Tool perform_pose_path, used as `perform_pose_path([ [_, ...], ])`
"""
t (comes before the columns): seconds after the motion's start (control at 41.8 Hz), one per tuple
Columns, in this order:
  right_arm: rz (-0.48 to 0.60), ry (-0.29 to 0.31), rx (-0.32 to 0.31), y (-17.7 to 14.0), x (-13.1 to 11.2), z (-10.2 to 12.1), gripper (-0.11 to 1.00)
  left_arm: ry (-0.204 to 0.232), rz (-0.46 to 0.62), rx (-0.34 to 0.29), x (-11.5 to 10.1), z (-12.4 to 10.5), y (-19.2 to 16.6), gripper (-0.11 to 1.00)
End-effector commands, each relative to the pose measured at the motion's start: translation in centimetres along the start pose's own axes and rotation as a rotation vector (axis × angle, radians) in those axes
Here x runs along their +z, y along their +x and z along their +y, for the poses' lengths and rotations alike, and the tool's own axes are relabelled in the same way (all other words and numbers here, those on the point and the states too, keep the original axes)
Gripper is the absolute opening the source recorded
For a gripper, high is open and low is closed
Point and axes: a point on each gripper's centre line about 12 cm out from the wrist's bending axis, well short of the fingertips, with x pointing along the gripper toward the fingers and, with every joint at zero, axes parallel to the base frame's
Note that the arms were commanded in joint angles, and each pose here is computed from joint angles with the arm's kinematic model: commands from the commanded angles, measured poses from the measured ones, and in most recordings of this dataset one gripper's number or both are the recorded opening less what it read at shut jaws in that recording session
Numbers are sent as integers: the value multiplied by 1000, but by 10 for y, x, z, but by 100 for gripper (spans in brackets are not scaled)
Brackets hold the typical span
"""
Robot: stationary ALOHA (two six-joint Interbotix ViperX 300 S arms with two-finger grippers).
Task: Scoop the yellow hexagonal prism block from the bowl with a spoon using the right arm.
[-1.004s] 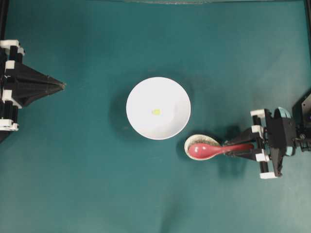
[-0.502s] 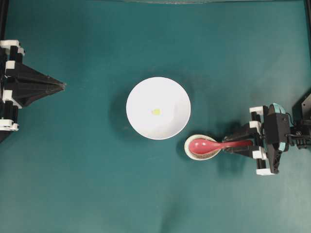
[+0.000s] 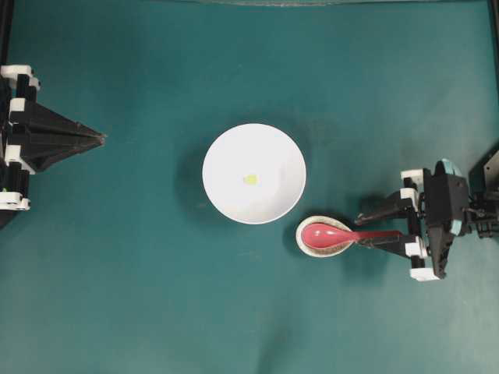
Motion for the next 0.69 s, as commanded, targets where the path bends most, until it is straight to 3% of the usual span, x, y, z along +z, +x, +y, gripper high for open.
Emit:
perform_pose_path([
  [0.0,-26,23,3,0,1,0,47,-2,-11,0,6,0,2,0],
  [0.143,-21,49,6,2,-5,2,47,-2,-3,1,5,0,2,0],
  [0.669,-30,34,3,5,-21,2,47,-2,2,0,5,0,2,0],
])
